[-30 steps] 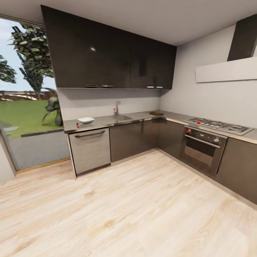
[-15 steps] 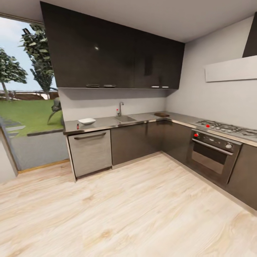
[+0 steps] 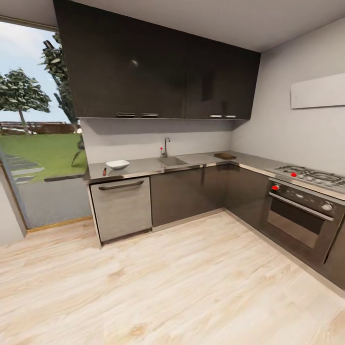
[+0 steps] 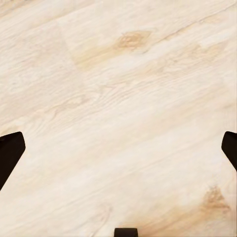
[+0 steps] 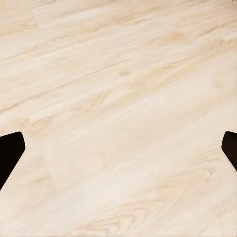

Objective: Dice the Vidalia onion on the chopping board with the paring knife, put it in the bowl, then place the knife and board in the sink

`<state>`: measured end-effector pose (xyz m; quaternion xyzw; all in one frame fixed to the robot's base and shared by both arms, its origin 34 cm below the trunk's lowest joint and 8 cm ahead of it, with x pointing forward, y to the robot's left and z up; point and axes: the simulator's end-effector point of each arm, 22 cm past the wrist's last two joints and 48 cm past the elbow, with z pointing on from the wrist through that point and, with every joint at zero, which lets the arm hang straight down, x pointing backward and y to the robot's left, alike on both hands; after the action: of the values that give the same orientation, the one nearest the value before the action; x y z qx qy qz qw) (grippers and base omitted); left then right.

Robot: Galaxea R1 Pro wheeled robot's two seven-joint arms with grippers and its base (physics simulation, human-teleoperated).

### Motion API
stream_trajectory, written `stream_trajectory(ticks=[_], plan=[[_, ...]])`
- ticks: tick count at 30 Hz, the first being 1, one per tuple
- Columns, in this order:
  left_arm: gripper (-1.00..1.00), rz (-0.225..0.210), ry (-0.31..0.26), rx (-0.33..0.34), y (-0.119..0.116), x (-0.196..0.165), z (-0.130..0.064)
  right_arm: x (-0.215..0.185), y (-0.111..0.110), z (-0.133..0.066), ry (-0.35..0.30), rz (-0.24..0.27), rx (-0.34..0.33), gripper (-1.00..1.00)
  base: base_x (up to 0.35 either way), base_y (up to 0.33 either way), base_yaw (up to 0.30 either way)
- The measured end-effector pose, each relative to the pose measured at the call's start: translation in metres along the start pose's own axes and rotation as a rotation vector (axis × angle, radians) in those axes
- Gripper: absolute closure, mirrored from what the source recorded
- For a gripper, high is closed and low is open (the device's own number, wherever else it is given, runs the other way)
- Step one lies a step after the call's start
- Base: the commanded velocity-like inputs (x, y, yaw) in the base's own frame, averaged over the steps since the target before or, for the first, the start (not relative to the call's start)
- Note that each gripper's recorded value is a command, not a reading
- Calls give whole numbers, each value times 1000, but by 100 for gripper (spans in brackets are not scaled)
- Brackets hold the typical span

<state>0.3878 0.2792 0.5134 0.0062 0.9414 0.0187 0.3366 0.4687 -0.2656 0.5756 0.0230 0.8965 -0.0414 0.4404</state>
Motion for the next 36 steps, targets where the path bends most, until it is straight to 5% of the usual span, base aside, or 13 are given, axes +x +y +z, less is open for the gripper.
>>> stream_trajectory(ticks=[36], plan=[[-100, 0, 0, 0, 0, 0, 0, 0, 1, 0, 1, -2, -2, -100, 296, -185, 158]])
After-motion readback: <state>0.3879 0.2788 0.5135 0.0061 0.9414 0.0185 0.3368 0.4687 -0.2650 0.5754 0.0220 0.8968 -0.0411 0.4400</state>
